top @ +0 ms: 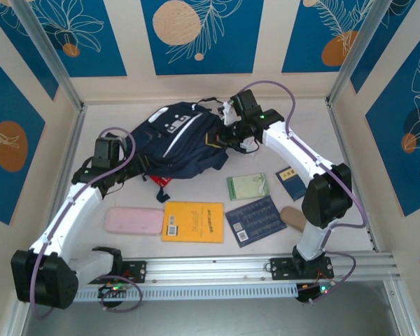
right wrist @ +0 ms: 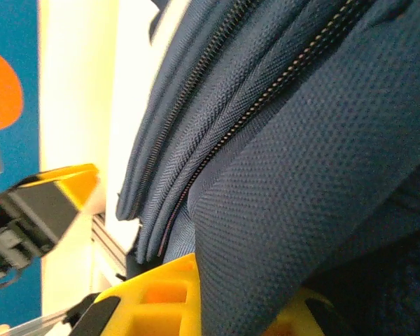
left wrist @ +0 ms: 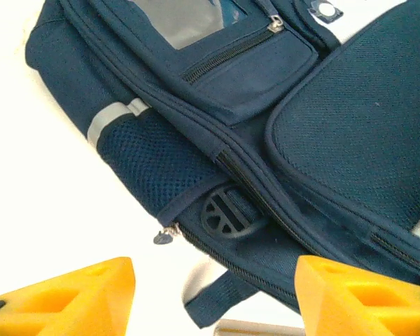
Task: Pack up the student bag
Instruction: Place the student bag at the center of the table, then pick up the glasses case from the bottom-right of the table.
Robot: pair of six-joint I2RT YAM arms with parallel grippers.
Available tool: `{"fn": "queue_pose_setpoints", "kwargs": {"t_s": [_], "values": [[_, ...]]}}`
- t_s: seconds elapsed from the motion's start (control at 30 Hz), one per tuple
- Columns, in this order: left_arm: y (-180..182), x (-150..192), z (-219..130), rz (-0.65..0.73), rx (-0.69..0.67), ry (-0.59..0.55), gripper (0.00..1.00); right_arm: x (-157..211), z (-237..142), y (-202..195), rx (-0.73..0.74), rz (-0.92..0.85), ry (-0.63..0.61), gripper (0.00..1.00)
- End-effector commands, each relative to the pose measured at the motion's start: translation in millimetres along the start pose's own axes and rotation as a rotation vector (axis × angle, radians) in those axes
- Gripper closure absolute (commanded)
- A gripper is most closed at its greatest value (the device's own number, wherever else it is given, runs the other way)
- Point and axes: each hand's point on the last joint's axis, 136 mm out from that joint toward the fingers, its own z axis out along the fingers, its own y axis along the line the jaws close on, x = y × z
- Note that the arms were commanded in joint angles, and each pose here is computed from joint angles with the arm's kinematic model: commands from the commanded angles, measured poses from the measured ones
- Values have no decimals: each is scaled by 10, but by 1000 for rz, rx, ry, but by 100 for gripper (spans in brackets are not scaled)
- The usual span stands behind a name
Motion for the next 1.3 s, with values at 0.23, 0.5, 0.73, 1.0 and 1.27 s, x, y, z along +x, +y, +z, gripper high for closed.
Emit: {"fn": "queue_pose_setpoints", "kwargs": {"t_s": [0.23, 0.5, 0.73, 1.0, 1.27], "values": [[-381, 127, -178, 223, 101, 71, 34, 492, 163, -597, 114, 70, -50, 89], [-1134, 389, 19, 551, 206, 215, 30, 448, -356, -926, 368, 14, -257, 27], [-1458, 649, 156, 658, 237, 301, 28, 509, -749, -1346, 362, 134, -328, 24], [-1725, 1383, 241, 683, 329, 449, 30, 1013, -663, -1934, 405, 353, -201, 24], [-1896, 1976, 334, 726, 364, 546, 31, 1608, -1400, -2737, 950, 683, -270, 10]]}}
